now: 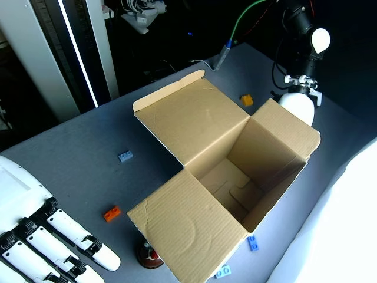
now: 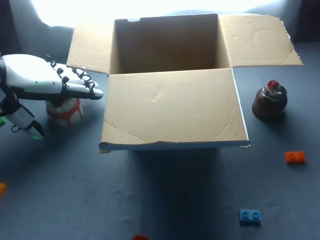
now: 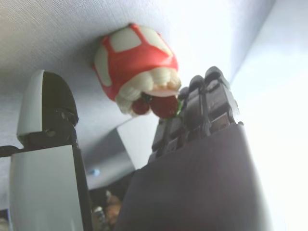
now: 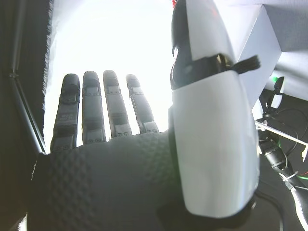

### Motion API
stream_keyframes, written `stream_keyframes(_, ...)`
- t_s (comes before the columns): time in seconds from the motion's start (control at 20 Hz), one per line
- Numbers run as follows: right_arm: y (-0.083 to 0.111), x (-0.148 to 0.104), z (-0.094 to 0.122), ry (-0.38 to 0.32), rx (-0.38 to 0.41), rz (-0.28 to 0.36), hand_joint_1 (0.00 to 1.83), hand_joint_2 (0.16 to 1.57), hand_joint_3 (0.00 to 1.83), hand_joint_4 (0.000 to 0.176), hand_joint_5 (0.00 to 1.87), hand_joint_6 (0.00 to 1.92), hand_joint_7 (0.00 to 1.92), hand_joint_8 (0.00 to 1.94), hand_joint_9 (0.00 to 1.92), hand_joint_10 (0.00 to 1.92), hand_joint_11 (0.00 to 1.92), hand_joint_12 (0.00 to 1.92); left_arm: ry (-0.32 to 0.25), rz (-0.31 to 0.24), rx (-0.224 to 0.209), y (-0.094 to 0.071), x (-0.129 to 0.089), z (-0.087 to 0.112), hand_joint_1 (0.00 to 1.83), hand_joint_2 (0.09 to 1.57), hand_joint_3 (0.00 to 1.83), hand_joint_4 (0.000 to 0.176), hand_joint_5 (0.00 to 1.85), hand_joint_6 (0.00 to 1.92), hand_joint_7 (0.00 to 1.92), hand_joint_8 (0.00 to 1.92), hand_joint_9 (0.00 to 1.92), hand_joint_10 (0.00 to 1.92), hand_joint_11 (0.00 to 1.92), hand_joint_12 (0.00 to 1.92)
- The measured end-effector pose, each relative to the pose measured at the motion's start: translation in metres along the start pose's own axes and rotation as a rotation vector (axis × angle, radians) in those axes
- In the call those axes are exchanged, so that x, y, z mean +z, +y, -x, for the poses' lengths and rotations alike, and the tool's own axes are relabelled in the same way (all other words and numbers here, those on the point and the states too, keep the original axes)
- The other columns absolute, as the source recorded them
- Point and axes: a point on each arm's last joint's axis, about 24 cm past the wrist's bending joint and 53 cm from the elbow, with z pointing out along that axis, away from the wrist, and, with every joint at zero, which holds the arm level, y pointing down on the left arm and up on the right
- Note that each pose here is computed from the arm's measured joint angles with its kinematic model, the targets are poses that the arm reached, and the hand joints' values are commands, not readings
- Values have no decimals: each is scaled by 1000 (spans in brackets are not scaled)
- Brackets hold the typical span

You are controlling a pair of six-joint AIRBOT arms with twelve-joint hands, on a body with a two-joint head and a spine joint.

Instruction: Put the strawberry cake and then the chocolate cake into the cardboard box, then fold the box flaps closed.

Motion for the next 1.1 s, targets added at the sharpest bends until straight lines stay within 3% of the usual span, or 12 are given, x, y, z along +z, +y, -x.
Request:
stream_keyframes(0.15,0,0,1,-5,-2,-2,1048,992,0,16,33,9,94,6,98,5,0,237,5,-11,-9,-3,0,-1,1176,958,6,0,43,8,0,0,0,0,0,0)
stream_keyframes(0.25,0,0,2,-7,-2,-2,1071,990,0,8,41,7,109,5,108,6,0,264,10,-11,-5,-3,0,-2,1172,962,7,0,34,3,0,0,0,0,0,0)
stream_keyframes(0.75,0,0,1,-5,-2,-1,1030,996,0,8,39,4,116,0,122,2,0,307,26,-14,18,-5,11,-7,1155,974,9,0,68,13,67,21,57,22,29,14)
stream_keyframes(0.85,0,0,1,-4,-1,-1,1030,1006,3,2,54,4,114,1,128,1,0,303,26,-13,18,-4,12,-7,1194,981,0,17,209,21,287,29,325,61,0,914)
stream_keyframes(0.9,0,0,1,-4,-2,-1,1030,1006,3,2,54,4,114,1,128,1,0,303,24,-13,17,-5,12,-7,1194,981,0,17,209,21,287,29,325,61,0,914)
stream_keyframes(0.95,0,0,1,-4,-2,0,1043,1009,4,1,53,2,96,1,115,0,0,298,24,-15,16,-5,12,-6,1232,998,1,25,417,4,493,40,344,594,7,1524)
stream_keyframes(1.0,0,0,0,-3,-2,0,1021,1013,5,0,48,0,101,2,117,1,0,321,22,-17,14,-5,12,-6,1240,1011,3,20,457,7,518,58,227,963,22,1629)
stream_keyframes(1.05,0,0,1,-3,-1,-1,1021,1013,5,0,48,0,101,2,117,1,0,321,20,-18,11,-6,12,-6,1240,1011,3,20,457,7,518,58,227,963,22,1629)
stream_keyframes(1.1,0,0,0,-3,-3,1,1021,1018,5,5,54,2,113,3,127,4,0,283,14,-20,5,-6,12,-4,1254,1037,0,3,606,46,257,864,159,1509,161,1749)
